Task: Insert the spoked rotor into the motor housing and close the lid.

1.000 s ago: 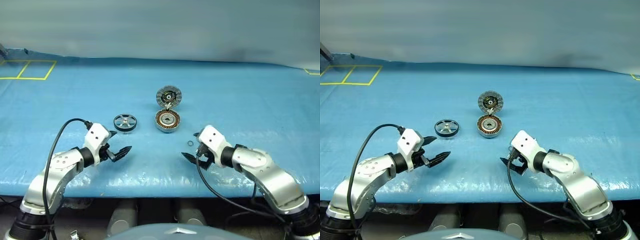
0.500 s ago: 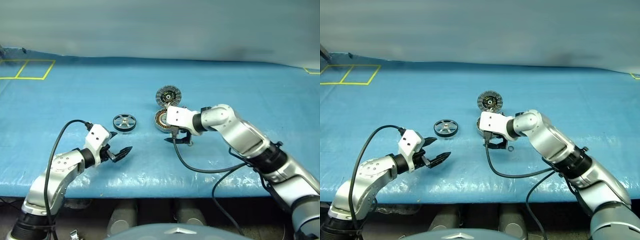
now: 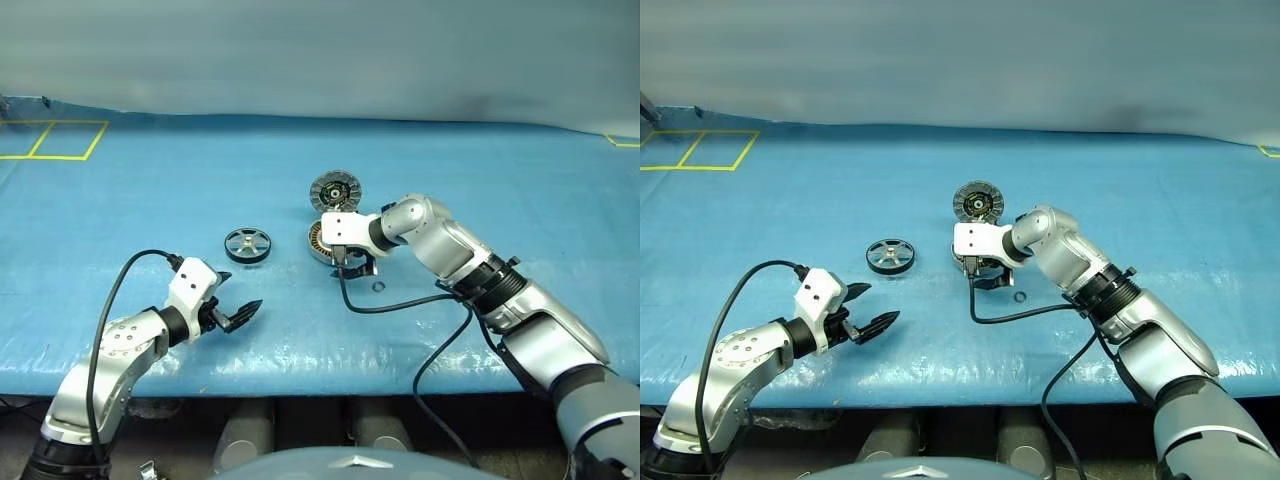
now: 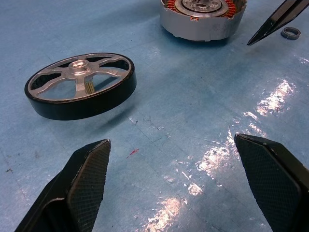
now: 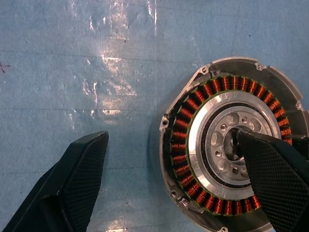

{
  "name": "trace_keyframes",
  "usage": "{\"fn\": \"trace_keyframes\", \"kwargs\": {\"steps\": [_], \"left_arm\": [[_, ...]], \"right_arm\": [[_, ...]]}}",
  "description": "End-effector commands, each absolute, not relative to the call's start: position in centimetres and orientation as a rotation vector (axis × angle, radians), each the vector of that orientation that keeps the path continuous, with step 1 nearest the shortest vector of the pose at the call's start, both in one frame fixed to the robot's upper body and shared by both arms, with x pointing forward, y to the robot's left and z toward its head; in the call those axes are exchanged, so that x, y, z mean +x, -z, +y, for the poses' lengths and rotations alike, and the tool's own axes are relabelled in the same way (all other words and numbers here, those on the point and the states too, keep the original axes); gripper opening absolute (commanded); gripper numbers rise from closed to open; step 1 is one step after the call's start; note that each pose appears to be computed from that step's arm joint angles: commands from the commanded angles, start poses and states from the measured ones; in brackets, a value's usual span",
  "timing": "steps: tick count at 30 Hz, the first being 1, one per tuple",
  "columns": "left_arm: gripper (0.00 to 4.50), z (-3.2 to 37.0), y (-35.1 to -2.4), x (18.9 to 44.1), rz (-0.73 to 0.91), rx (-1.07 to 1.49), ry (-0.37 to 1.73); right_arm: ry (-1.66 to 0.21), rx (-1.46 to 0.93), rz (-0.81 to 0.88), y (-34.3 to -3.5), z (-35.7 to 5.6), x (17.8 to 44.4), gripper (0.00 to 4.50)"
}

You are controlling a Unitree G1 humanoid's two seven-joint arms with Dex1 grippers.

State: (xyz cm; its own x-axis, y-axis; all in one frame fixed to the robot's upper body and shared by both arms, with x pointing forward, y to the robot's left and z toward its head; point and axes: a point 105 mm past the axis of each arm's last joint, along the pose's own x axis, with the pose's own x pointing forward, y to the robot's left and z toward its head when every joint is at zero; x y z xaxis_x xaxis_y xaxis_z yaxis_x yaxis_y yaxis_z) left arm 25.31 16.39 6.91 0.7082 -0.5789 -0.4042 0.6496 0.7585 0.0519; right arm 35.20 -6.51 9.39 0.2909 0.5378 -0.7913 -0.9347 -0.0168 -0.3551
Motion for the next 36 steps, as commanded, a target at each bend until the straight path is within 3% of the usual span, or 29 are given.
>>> {"fn": "trace_keyframes", "kwargs": {"steps": [1,6,9,14,21,36], "left_arm": [[4.46,16.0,-8.3,25.5,0.314,0.218,0.689],[4.46,15.9,-8.3,25.6,0.309,0.219,0.691],[4.5,15.9,-8.3,25.7,0.307,0.218,0.69],[4.5,15.8,-8.2,25.7,0.307,0.216,0.69],[4.5,15.7,-8.1,25.6,0.31,0.215,0.693],[4.5,15.6,-7.4,25.5,0.328,0.202,0.699]], "right_arm": [[-1.244,-1.047,0.479,-10.2,-6.5,35.6,4.5],[-1.242,-1.065,0.508,-9.7,-6.8,35.8,4.5],[-1.244,-1.075,0.511,-9.6,-6.8,35.9,3.97],[-1.262,-1.098,0.49,-9.9,-6.2,35.8,2.32],[-1.318,-1.113,0.448,-10.2,-4.4,34.3,2.32],[-1.37,-0.952,0.48,-7.9,-3.1,27.3,2.32]]}}
